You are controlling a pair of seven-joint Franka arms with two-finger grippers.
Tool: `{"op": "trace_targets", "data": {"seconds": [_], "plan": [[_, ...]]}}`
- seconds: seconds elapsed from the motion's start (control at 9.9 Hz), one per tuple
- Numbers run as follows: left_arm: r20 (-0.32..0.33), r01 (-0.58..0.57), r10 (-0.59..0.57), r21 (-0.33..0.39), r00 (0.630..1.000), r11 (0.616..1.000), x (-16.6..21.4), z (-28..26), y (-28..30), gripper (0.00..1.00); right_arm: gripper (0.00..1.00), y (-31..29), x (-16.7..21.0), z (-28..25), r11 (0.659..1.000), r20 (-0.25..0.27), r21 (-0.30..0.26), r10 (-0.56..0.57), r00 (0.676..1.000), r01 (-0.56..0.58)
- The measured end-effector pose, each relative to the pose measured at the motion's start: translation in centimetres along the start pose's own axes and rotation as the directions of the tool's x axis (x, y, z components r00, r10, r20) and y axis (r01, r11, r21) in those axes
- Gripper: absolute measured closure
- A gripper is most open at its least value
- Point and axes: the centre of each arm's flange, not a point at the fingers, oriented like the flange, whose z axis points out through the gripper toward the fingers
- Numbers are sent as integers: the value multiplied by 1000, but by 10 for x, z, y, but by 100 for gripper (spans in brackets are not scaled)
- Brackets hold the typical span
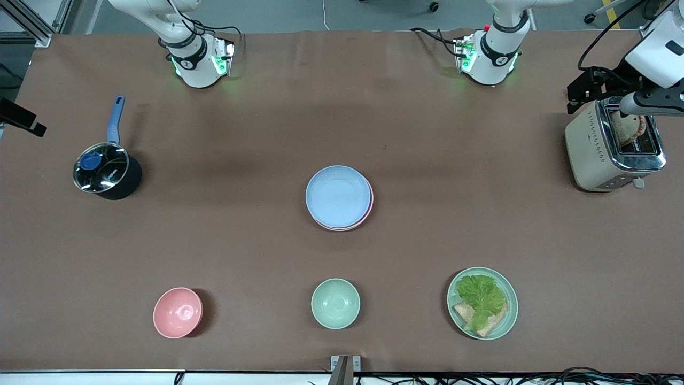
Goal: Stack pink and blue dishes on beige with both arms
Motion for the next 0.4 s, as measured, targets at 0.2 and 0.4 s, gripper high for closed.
{"op": "trace_targets", "data": {"seconds": [0.2, 0.4], "plan": [[-4, 0, 0, 0, 1000, 1000, 0, 0, 0, 0, 0, 1, 0, -1, 1000, -6, -29, -1, 1000, 1], [-13, 1, -1, 0, 1000, 1000, 0, -2, 0, 0, 0, -9, -1, -2, 998, -11, -51, -22, 1000, 21]]}}
